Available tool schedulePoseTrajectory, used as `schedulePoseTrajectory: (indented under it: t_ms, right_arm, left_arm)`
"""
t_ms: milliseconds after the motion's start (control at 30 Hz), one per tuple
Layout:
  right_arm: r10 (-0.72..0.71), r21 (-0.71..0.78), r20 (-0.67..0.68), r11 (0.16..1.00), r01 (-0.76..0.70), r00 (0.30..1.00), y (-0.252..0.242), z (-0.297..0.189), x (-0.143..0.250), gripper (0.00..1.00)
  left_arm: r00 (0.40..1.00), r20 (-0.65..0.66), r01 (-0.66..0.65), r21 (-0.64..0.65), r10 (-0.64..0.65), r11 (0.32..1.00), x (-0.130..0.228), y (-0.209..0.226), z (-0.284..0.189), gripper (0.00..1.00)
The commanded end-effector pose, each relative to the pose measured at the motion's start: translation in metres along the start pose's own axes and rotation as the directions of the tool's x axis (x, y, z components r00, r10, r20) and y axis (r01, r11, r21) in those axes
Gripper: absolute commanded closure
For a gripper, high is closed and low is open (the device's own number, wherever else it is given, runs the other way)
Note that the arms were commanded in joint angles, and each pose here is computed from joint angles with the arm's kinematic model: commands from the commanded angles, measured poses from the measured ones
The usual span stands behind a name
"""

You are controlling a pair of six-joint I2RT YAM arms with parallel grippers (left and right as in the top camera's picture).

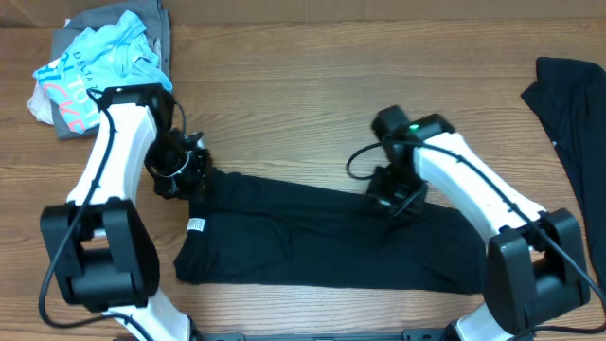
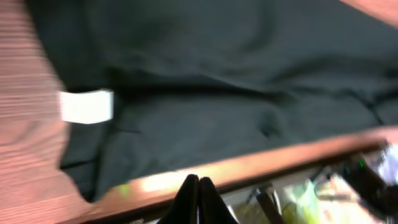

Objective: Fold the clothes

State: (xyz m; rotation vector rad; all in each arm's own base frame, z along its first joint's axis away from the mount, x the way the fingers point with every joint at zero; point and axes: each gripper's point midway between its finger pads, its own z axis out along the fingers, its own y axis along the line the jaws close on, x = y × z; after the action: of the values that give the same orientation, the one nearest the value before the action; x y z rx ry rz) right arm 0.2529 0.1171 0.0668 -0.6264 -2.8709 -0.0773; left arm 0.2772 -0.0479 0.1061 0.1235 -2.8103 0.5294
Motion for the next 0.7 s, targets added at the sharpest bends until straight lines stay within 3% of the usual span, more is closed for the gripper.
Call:
schedulePoseTrajectory:
  t_ms: [0, 267, 533, 667]
  right_arm:
    - [0.074, 0.016, 0.049, 0.997, -0.074, 0.996, -0.019, -0.01, -0.019, 0.9]
    - [0.192, 0.049, -0.008, 0.98, -0.192, 0.981, -0.055, 0.006, -0.021, 0.92]
    - [0.26, 0.02, -0.079, 0.966, -0.259, 0.962, -0.072, 0.046, -0.011, 0.94]
    - [0.299, -0.006, -0.109, 0.954, -0.301, 0.948, -0.081, 0.065, -0.007, 0.94]
  left_arm:
    - [0.989, 0.004, -0.145, 0.071, 0.145, 0.987, 0.013, -0.036, -0.002, 0.96]
    - [0.988, -0.09, -0.125, 0.034, 0.128, 0.992, 0.032, -0.036, 0.084, 0.96]
    - [0.994, -0.083, -0.074, 0.028, 0.076, 0.997, 0.033, -0.026, 0.103, 0.96]
    - [0.998, -0.057, -0.011, -0.061, 0.008, 0.998, 0.028, -0.01, 0.108, 0.96]
